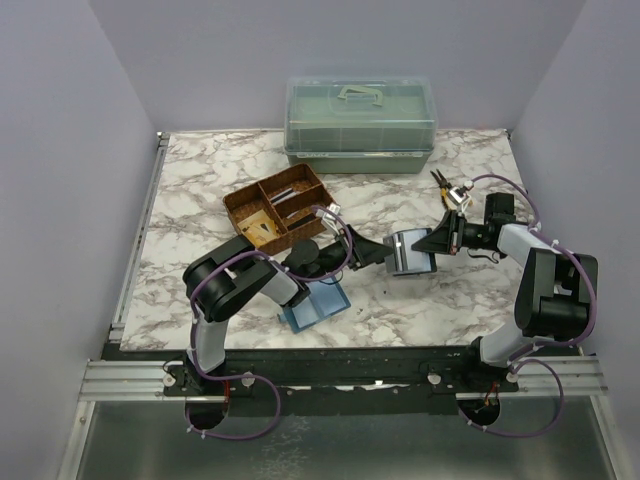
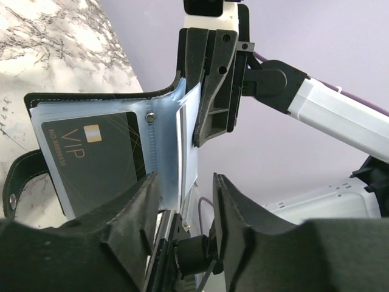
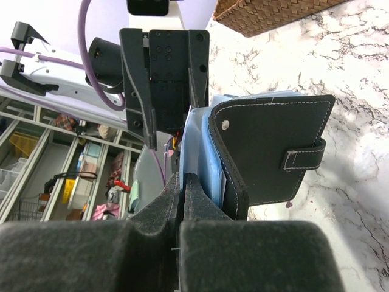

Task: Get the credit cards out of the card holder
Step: Remove the credit card from the card holder.

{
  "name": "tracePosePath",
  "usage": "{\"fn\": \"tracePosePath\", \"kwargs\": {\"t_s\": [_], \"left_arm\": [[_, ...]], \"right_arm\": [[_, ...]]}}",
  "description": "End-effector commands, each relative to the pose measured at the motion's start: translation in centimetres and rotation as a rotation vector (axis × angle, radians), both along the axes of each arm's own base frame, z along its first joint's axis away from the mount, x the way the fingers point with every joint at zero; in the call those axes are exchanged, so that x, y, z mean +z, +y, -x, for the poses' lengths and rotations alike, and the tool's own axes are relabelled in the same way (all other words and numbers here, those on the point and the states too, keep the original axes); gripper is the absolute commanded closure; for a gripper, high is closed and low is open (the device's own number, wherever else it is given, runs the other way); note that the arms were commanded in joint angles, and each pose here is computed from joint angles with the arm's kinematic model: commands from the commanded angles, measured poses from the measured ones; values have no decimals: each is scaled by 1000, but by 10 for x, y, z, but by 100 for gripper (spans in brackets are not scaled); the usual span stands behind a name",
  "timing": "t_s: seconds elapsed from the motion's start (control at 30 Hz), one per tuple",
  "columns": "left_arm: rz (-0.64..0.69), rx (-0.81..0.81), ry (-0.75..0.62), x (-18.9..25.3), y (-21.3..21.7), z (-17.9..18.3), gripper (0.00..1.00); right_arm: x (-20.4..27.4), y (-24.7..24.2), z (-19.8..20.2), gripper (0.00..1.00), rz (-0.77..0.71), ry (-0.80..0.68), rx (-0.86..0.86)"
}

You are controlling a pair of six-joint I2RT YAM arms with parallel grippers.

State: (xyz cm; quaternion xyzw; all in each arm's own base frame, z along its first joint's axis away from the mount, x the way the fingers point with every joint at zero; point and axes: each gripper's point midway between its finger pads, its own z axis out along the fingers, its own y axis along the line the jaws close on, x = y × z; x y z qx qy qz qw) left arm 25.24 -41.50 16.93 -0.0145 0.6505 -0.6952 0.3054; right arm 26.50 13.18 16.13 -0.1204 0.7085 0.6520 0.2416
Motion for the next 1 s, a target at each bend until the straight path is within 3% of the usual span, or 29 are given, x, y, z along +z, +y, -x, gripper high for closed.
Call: {"fn": "tracePosePath", "kwargs": {"t_s": [0.0, 0.73, 0.8, 0.83, 0.87, 0.97], "left_arm": [[50, -22, -58, 18, -5, 0, 52], [60, -86, -26, 12, -29, -2, 48], [64, -91, -20, 12, -31, -3, 36], [66, -91, -19, 13, -31, -2, 8], [66, -89, -18, 12, -31, -3, 2], [69, -96, -22, 13, -31, -2, 8]], "right_arm": [[35, -1, 8, 100, -158, -61, 69], [34, -1, 9, 100, -170, -53, 73], [34, -1, 9, 100, -168, -54, 72], [34, -1, 9, 100, -168, -53, 72], [34, -1, 9, 100, -168, -52, 71], [33, -1, 9, 100, -170, -45, 71]]}}
